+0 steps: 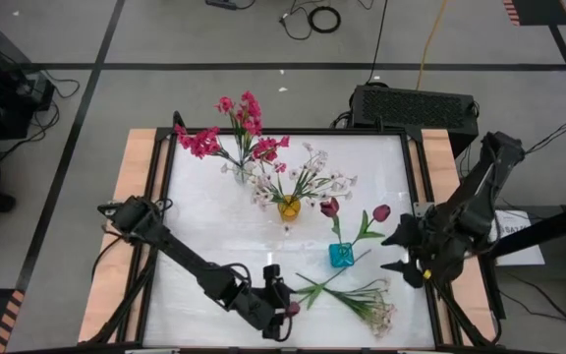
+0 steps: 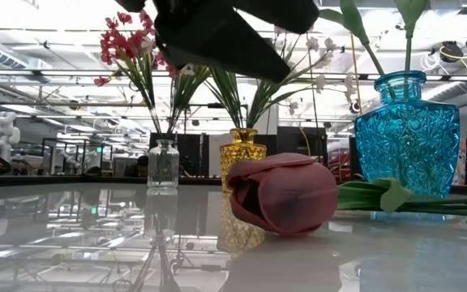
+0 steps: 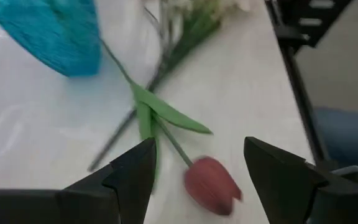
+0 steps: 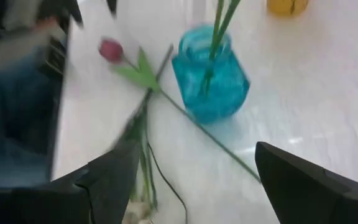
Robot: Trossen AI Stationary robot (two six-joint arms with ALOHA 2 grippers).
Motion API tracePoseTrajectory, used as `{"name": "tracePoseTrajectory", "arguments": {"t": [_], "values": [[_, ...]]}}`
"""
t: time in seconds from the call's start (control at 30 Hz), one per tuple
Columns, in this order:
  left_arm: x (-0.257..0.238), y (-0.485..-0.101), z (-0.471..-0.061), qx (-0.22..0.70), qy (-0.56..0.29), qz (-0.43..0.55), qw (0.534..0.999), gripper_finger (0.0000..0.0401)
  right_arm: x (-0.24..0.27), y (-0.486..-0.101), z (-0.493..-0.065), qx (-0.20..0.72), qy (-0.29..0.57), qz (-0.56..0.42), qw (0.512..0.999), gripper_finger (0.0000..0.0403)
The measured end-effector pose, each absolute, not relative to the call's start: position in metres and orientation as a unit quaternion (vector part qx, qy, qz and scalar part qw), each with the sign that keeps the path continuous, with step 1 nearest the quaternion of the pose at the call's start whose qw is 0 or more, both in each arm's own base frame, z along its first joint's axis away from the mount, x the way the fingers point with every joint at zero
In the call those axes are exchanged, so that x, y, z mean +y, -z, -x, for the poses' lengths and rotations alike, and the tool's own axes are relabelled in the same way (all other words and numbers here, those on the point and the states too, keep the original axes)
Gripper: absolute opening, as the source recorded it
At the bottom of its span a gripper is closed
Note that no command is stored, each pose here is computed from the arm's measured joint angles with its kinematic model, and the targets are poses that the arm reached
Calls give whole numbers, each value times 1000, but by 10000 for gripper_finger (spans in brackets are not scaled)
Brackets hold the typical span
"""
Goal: Sort flowers into vase by color
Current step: Put the red flower into the blue vase
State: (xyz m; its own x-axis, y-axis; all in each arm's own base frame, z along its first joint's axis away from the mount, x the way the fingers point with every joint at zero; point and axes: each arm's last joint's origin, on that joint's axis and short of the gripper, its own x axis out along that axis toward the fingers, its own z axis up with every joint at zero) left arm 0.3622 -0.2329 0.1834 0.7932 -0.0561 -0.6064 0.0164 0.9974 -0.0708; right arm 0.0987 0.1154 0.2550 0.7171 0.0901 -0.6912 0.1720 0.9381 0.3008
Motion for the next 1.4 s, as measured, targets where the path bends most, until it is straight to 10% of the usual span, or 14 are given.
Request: {"name": "tracePoseTrajectory", "arguments": {"t": [0.3, 0.83, 1.4], "values": [[-229, -181, -361, 313, -13, 20, 950, 248, 155, -206, -121, 452, 47, -22, 891, 299], [-228, -182, -363, 310, 3, -2, 951, 248, 177, -150, -149, 457, 107, 80, 879, 141], [-229, -183, -364, 306, 19, -16, 952, 248, 135, -128, -147, 474, 48, 41, 878, 141]]}}
